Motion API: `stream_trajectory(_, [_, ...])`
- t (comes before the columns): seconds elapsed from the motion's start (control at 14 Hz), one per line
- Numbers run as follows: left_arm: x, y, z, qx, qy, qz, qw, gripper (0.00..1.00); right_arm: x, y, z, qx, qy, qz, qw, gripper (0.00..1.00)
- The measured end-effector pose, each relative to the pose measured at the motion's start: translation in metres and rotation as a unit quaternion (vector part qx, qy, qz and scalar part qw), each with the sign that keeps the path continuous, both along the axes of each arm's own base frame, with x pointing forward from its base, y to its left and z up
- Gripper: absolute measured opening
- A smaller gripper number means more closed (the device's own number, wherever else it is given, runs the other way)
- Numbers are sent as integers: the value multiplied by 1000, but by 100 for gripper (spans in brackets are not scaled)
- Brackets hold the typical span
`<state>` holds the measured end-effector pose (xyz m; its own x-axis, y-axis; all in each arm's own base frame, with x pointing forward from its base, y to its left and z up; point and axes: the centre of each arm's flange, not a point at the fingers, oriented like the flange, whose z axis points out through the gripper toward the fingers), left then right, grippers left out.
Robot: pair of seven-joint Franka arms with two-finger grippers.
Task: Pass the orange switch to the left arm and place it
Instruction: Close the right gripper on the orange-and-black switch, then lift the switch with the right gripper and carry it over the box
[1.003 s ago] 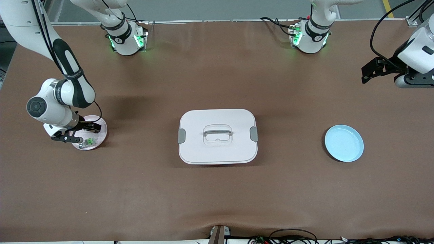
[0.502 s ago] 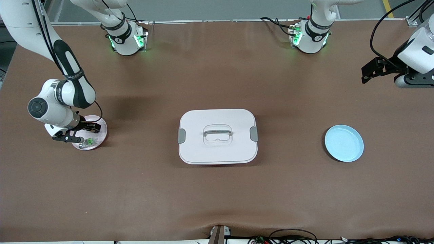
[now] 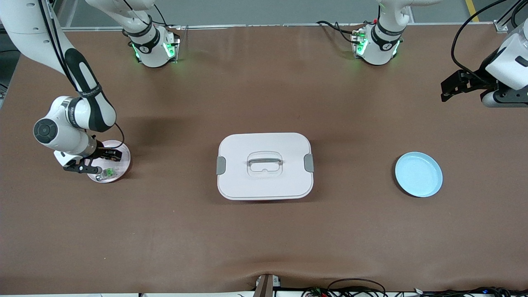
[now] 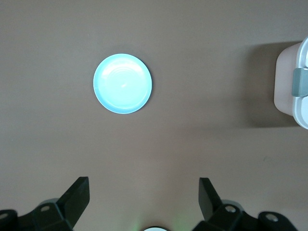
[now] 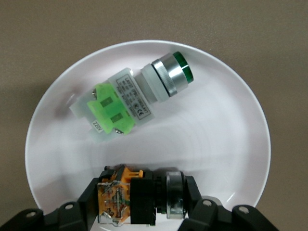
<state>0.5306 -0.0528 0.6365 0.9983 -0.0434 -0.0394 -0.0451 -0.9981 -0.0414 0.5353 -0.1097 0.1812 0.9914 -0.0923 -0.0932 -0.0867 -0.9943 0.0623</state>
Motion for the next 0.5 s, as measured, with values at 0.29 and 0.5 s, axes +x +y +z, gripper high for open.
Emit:
stream_trajectory(0.29, [0, 0, 0, 0, 0, 0, 1000, 100, 0, 2, 10, 5, 27, 0, 1000, 73])
stream_trajectory(0.5, [0, 0, 0, 0, 0, 0, 1000, 100, 6, 7, 56, 16, 67, -2, 998, 73])
